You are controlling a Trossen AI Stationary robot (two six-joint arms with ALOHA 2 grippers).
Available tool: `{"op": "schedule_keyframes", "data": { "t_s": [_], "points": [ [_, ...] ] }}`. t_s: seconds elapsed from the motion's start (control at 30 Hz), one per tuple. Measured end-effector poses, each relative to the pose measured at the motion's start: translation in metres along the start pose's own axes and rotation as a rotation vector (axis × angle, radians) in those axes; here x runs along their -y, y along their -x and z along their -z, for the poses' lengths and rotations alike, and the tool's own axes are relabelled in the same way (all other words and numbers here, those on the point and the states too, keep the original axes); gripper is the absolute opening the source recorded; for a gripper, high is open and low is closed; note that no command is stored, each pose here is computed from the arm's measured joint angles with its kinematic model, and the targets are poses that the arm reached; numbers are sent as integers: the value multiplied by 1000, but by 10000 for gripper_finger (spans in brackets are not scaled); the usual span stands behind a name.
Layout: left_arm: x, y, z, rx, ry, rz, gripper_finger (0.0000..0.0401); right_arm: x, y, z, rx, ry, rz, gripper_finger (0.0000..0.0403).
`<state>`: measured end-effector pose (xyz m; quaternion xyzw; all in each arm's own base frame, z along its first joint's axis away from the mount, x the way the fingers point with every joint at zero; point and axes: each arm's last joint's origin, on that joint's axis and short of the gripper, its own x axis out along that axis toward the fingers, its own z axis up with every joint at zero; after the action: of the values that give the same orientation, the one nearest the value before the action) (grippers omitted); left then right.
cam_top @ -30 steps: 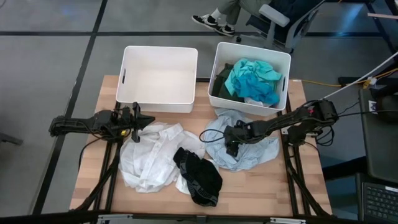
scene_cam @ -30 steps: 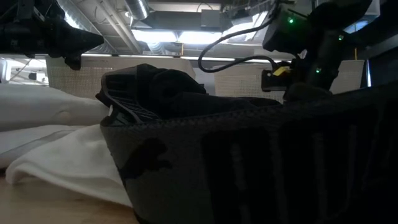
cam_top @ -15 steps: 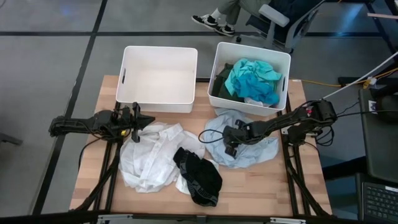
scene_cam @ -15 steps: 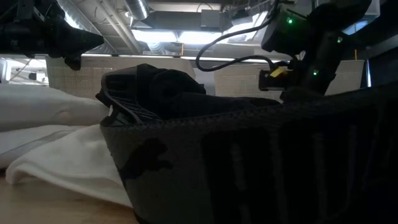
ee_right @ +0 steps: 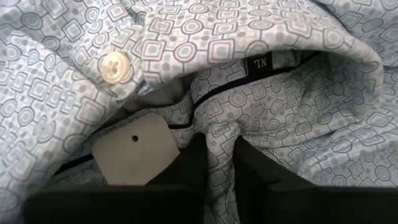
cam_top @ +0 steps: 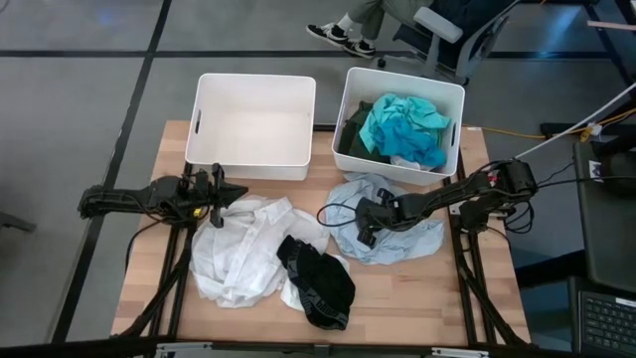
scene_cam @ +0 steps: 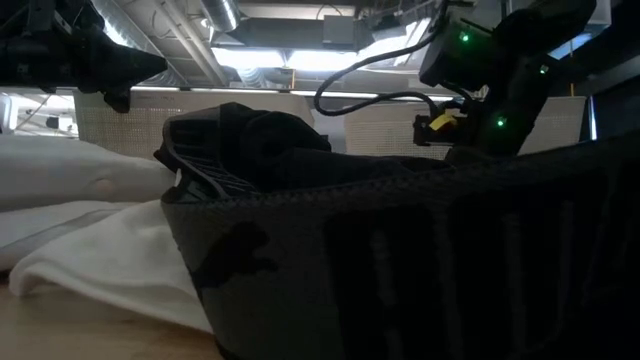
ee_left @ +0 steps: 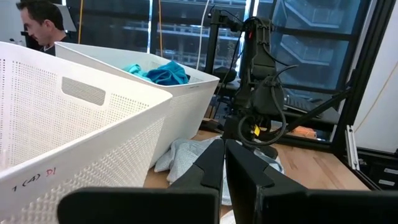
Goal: Sort clothes
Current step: Put the light blue polo shirt into the right white bin
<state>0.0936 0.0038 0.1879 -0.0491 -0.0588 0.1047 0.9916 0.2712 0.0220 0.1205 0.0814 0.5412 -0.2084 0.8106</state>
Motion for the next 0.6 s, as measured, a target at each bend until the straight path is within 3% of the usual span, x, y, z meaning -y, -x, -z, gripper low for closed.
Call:
{"op": "schedule_keyframes", "data": {
  "t_s": [0.07, 0.33, 0.6],
  "points": [
    [0, 0, 0, 0, 0, 0, 8, 0, 0, 0, -1, 8, -1, 28],
    [0, 0, 0, 0, 0, 0, 8, -7, 8, -7, 8, 61, -20, 28],
    [0, 0, 0, 1, 1, 0, 8, -13, 42, -23, 60, 148, -46, 28]
  ]
}}
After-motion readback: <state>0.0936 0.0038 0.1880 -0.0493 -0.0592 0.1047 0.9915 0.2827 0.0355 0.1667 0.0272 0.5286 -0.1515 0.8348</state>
